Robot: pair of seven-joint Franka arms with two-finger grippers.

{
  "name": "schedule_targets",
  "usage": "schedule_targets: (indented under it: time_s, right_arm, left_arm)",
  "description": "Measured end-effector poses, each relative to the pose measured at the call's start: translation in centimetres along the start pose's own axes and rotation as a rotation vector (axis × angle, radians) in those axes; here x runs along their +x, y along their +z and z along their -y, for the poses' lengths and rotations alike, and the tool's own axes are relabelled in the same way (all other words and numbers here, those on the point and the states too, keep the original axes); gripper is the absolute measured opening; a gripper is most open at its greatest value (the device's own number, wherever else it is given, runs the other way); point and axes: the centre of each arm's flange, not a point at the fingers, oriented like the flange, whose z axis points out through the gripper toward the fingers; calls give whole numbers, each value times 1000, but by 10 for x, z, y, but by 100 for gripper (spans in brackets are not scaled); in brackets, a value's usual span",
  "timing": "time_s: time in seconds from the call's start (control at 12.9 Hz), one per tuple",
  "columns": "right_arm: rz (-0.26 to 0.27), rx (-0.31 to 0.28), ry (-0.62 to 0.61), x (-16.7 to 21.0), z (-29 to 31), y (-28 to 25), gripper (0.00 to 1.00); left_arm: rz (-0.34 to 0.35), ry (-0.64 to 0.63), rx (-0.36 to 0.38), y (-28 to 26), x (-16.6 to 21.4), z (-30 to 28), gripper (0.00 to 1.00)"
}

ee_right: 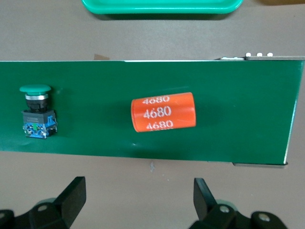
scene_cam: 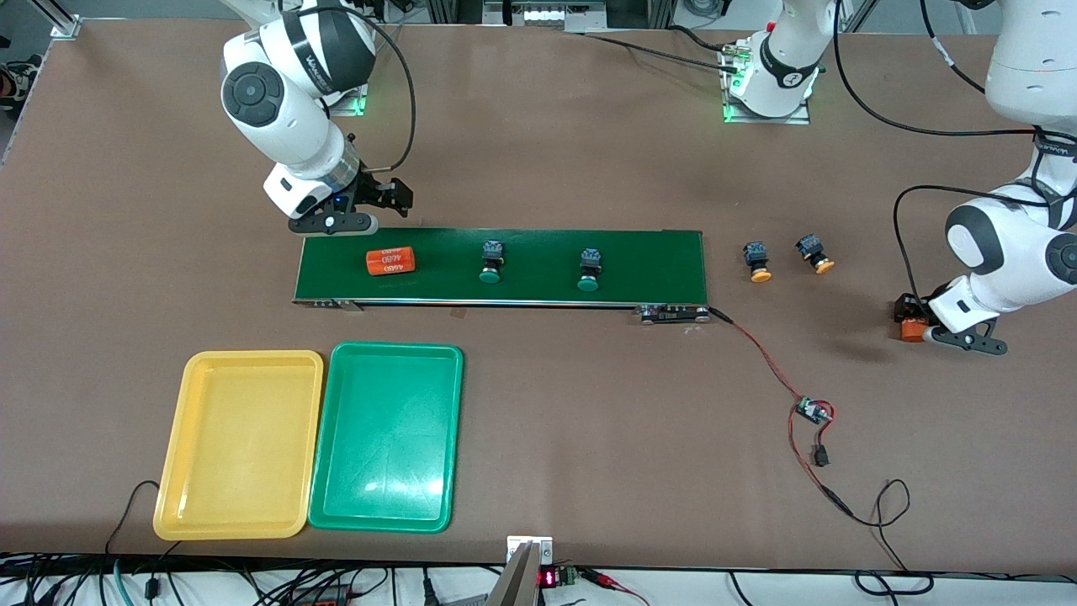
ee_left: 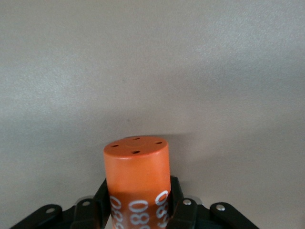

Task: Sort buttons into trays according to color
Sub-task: 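Grasp the belt cylinder with the right gripper while the left gripper grasps another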

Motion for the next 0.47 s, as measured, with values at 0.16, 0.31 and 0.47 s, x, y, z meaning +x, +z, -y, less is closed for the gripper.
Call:
schedule_targets:
  time_s: [0.16, 0.31, 0.47]
  right_arm:
    - [2, 4, 19, -1, 7, 7, 100]
    - [7, 0, 22, -4, 21, 17, 100]
    - [4, -19, 30, -5, 33, 27, 100]
  left_arm:
    - [34, 14, -36, -14, 7, -5, 51]
    - [89, 46, -102, -50, 23, -15, 51]
    - [139, 108, -163, -89, 44, -39, 51]
